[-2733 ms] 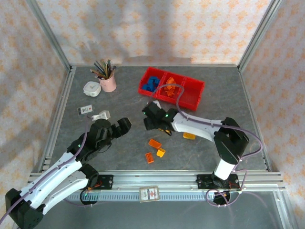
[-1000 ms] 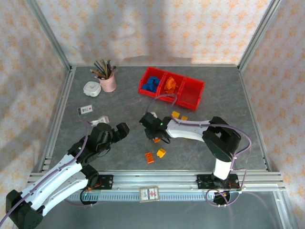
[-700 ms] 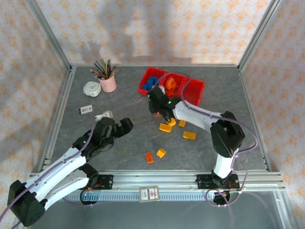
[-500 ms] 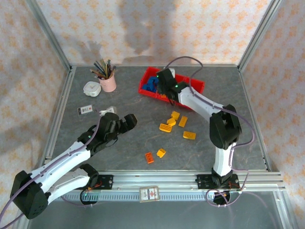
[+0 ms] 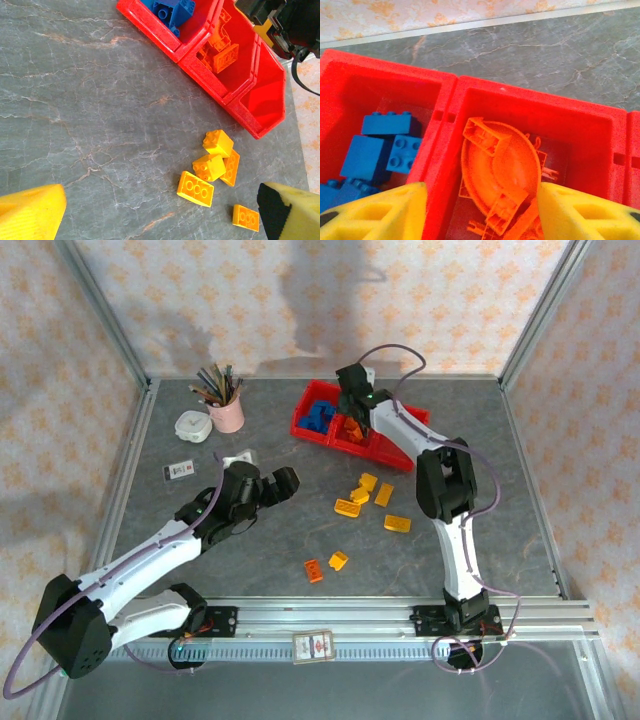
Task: Sort the legos into containers by color
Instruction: Place the lego in the container, then pick up the lego from the bottom-center of the table.
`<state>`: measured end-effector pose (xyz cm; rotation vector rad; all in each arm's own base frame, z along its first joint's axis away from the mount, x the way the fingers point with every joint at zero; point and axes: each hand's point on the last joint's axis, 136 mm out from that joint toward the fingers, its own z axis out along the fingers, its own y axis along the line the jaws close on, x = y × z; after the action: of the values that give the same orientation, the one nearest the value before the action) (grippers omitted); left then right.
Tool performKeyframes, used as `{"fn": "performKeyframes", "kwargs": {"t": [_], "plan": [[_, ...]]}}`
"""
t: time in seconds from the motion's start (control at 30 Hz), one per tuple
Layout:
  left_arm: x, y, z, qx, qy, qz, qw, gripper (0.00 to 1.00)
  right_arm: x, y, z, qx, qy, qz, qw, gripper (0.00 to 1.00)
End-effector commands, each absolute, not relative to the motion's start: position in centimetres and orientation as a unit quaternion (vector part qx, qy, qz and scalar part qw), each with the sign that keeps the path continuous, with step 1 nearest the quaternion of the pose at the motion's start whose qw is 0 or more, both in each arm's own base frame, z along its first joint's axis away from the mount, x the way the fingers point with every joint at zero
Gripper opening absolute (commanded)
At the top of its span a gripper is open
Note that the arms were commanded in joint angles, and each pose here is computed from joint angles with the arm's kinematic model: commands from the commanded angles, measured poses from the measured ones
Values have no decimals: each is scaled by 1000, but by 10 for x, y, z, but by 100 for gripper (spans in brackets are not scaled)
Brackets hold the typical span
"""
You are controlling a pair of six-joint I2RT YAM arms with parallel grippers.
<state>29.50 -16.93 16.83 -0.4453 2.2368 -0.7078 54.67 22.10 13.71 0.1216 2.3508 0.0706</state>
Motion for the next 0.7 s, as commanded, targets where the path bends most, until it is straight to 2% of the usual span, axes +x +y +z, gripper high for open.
{"fn": "performKeyframes", "kwargs": {"t": [0.0, 0.23, 0.4, 0.67], "plan": [[297, -166, 184, -171, 862, -282, 385, 99, 513, 238, 176, 24, 916, 52, 397, 64], [273, -141, 179, -185, 866, -257, 387, 99, 415, 271, 168, -29, 931, 91, 354, 70], [249, -121, 172, -198, 871, -240, 381, 99, 334, 286, 144, -62, 946, 101, 302, 73], [217, -107, 164, -211, 870, -257, 363, 99, 230, 304, 100, -100, 964, 84, 230, 73]]}}
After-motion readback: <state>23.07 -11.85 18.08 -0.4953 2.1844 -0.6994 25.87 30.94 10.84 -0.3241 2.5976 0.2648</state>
